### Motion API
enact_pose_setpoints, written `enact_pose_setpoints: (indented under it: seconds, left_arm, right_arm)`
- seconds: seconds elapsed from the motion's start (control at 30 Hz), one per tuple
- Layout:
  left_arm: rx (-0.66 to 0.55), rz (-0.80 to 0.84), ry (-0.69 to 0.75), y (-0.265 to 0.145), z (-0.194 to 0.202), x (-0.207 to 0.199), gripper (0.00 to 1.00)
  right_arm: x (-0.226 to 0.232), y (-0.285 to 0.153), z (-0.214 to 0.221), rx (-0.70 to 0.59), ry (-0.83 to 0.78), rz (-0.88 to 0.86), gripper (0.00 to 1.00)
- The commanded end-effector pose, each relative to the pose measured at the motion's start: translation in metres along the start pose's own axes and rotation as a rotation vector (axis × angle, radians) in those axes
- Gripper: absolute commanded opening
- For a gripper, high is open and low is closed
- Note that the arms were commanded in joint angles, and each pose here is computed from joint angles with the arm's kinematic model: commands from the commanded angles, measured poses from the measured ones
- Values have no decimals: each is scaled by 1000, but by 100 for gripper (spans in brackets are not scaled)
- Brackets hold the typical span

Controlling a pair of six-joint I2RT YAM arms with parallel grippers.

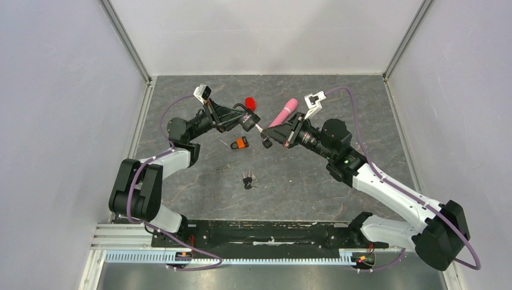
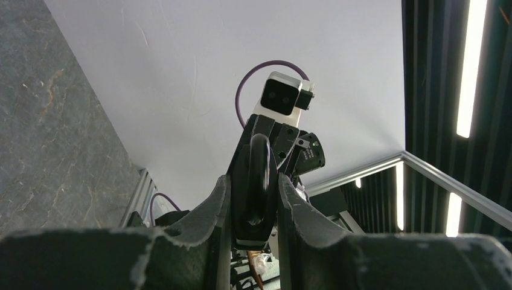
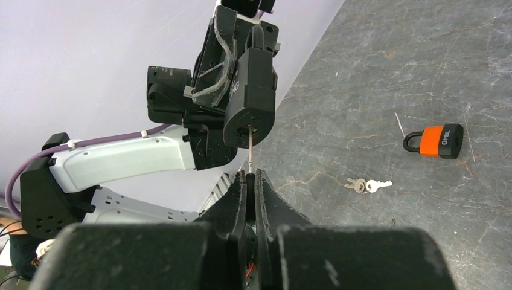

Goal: Unlock with the key

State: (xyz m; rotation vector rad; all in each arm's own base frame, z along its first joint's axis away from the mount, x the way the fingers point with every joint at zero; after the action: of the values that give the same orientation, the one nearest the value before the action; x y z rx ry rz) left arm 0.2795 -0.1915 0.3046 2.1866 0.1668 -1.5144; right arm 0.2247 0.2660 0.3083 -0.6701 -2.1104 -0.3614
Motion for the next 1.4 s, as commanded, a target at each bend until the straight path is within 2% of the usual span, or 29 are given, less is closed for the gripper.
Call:
enact_pose_setpoints:
  seconds: [0.0, 0.43, 0.83, 1.37]
  left_arm:
    - [27, 130, 108, 7, 4, -40, 2]
    - [28, 142, 113, 13, 8, -40, 2]
    - [34, 145, 120, 12, 10, -41, 2]
    - [31, 145, 113, 14, 7, -40, 2]
  right_arm:
    - [20, 3, -17, -55, -12, -64, 0]
    - [20, 3, -14, -52, 30, -78, 0]
    - [1, -11, -27, -131, 43, 34, 0]
    - [6, -11, -26, -96, 30, 4, 0]
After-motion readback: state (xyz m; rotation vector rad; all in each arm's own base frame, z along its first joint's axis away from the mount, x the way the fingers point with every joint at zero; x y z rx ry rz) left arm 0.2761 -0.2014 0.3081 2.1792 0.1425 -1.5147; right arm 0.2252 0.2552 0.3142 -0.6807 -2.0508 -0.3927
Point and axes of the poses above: each gripper's point midway between its finger pads, its own y axis out along the fingers, its own x axis along the line the jaws close on, z = x × y, the point moved 5 cm from there along -y, back along the fingers, and after that the axes turned 6 degrees about y, right-handed, at the moved point
